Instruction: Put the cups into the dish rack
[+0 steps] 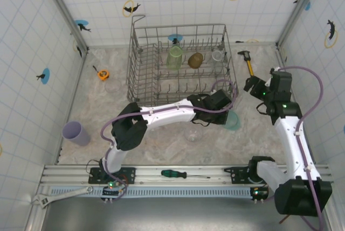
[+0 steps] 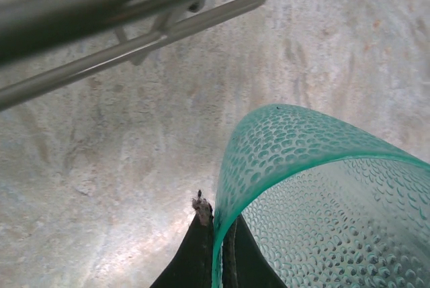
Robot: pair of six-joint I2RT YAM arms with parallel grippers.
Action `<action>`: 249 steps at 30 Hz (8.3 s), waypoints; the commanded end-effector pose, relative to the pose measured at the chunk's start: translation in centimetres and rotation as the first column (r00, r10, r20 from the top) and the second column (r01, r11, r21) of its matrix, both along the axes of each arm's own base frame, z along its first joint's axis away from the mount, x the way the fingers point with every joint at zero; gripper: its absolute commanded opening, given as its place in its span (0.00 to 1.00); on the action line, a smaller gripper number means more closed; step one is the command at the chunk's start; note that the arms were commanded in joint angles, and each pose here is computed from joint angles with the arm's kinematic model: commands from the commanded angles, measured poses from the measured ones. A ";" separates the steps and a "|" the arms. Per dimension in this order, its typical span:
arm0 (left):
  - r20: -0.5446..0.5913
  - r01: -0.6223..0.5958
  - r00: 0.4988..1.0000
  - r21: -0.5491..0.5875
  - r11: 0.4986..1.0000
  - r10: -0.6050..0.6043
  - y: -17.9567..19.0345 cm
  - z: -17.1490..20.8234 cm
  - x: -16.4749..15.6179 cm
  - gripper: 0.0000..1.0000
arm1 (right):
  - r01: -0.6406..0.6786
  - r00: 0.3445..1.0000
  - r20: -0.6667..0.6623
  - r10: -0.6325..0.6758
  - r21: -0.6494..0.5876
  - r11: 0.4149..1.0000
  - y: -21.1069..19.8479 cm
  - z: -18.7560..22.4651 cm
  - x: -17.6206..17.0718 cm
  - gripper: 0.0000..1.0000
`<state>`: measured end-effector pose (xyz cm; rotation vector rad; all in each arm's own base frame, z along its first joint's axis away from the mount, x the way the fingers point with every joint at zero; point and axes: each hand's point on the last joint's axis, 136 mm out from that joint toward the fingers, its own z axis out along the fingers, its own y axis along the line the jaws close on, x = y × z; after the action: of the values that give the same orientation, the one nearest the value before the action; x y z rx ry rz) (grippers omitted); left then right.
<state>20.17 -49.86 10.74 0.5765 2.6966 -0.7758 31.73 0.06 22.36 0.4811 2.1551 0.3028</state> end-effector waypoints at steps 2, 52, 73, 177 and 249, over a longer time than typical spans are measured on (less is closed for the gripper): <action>-0.001 0.023 1.000 -0.140 0.990 -0.024 -1.8 6.2 -0.2 0.00 | 0.012 0.996 0.087 -0.013 0.005 1.000 -0.8 2.5 -0.3 1.00; -0.098 -0.156 0.988 -0.639 0.753 0.121 17.1 19.5 19.5 0.00 | -0.419 0.858 0.444 0.258 0.313 0.852 9.4 8.2 2.5 1.00; -0.193 -0.172 0.980 -0.753 0.635 0.037 22.0 18.8 18.8 0.00 | -0.740 0.663 0.522 0.536 0.351 0.573 20.8 8.5 6.9 1.00; -0.286 -0.271 0.956 -0.794 0.545 0.059 21.2 18.2 24.7 0.33 | -0.794 0.597 0.553 0.581 0.509 0.332 31.0 10.5 13.4 0.58; 0.323 -0.668 0.605 -0.292 0.685 0.728 43.4 14.5 17.8 0.97 | -0.719 0.694 -0.245 0.677 -0.176 0.673 39.5 -7.5 14.9 0.61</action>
<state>38.78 -6.59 26.75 -0.3481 2.1035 -0.5400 45.69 38.52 14.51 -0.5301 2.4616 0.4353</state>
